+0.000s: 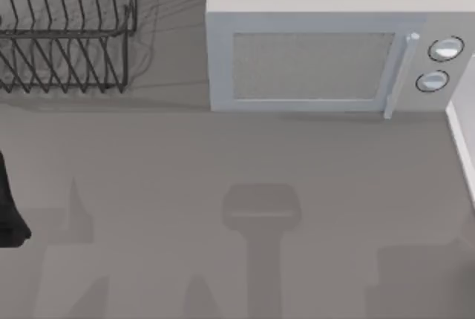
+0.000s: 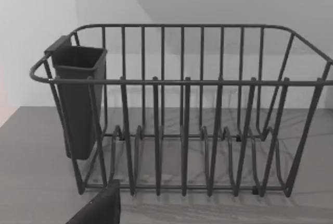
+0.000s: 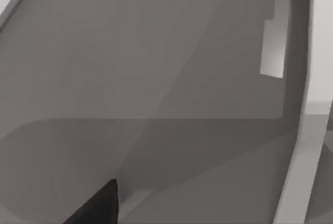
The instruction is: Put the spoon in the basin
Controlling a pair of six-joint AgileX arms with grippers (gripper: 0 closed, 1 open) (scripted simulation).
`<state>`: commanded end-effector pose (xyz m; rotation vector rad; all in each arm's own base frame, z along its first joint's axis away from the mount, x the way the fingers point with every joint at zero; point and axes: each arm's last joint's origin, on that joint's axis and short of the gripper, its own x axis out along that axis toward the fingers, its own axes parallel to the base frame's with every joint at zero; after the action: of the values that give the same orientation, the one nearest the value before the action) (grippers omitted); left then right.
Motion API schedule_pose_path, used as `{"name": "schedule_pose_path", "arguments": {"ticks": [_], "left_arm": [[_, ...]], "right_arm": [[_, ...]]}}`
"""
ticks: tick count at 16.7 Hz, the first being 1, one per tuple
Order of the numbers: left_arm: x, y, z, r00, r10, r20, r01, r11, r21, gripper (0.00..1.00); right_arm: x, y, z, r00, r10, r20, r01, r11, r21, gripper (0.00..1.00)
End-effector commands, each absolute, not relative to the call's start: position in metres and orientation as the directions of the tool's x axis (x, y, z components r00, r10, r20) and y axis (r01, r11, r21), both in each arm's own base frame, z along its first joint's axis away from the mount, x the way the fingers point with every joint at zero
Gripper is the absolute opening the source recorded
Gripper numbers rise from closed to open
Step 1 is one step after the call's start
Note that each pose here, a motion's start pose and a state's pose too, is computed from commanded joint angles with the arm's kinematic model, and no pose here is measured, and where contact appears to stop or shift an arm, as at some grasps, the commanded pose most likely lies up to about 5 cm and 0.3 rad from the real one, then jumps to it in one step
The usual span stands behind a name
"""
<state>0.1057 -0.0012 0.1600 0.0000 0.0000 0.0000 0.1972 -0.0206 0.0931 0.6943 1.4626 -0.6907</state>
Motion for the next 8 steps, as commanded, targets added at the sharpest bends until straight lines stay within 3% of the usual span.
{"name": "schedule_pose_path", "arguments": {"ticks": [8], "left_arm": [[0.106,-0.001,0.16,1.0,0.0,0.0,0.0,1.0,0.0,1.0]], "right_arm": [[0.208,-0.021,0.141,0.022,-0.017,-1.0,0.769,0.639,0.006,0.0]]}}
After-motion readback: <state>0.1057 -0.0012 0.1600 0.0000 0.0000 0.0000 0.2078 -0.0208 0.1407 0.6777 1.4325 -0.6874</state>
